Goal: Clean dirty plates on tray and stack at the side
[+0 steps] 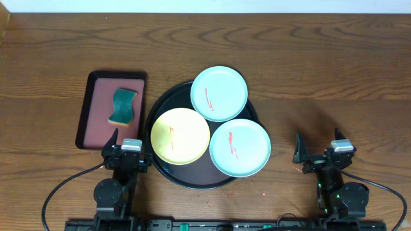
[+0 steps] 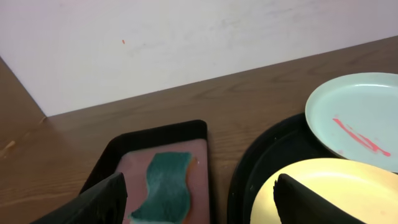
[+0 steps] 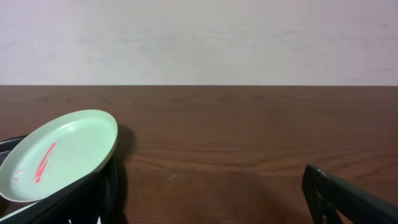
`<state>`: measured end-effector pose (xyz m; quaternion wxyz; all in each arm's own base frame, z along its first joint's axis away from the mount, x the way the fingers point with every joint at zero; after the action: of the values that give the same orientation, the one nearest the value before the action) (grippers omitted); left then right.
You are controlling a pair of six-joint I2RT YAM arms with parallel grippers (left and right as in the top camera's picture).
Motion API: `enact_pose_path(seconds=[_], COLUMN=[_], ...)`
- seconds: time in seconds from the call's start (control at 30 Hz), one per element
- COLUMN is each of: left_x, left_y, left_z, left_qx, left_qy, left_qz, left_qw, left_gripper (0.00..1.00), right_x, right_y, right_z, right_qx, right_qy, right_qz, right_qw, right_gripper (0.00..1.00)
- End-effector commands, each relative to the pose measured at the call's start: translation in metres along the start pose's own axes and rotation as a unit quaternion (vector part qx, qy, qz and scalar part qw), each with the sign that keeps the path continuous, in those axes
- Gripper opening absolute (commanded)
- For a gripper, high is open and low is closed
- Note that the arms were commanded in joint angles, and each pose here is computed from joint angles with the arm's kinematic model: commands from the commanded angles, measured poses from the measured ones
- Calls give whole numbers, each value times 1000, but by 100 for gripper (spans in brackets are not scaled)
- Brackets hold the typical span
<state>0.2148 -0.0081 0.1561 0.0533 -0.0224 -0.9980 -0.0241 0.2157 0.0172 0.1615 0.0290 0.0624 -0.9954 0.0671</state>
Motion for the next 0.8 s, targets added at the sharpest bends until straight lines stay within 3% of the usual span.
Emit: enact_pose_path(seconds=[0.0,0.2,0.33,0.57,0.77], left_x=[-1,-1,-1,9,12], left_y=[0,1,-10,-15,-16], left_z=[14,14,5,-42,-81], left_qx=[-3,-3,-3,-6,31], left_qy=[22,22,0,-56,-43], left_qz=[-4,-6,33,57,69], left_qw=[1000,1000,999,997,996], left_gripper=[76,76,76,76,76], right_x=[0,0,1,7,14], right_y=[-1,-1,7,13,14], right_z=[1,-4,-16,-48,-92], right_qx=[4,5,9,-8,-2], right_qy=[2,-10,-41,-86,-109], right_qz=[3,3,-28,-55,-76], right_qw=[1000,1000,999,995,991], right_gripper=[99,99,99,99,99])
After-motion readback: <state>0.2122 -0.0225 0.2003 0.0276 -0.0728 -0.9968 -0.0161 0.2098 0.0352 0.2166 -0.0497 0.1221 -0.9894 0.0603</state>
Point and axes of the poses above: each gripper's point midway between its finger pads, its own x axis back along the fingers, its own y axis along the line the jaws close on, z = x × y, the point moved 3 cm from there along x, back along the fingers, and after that the axes turned 10 degrees about x, right-handed, at the moved point
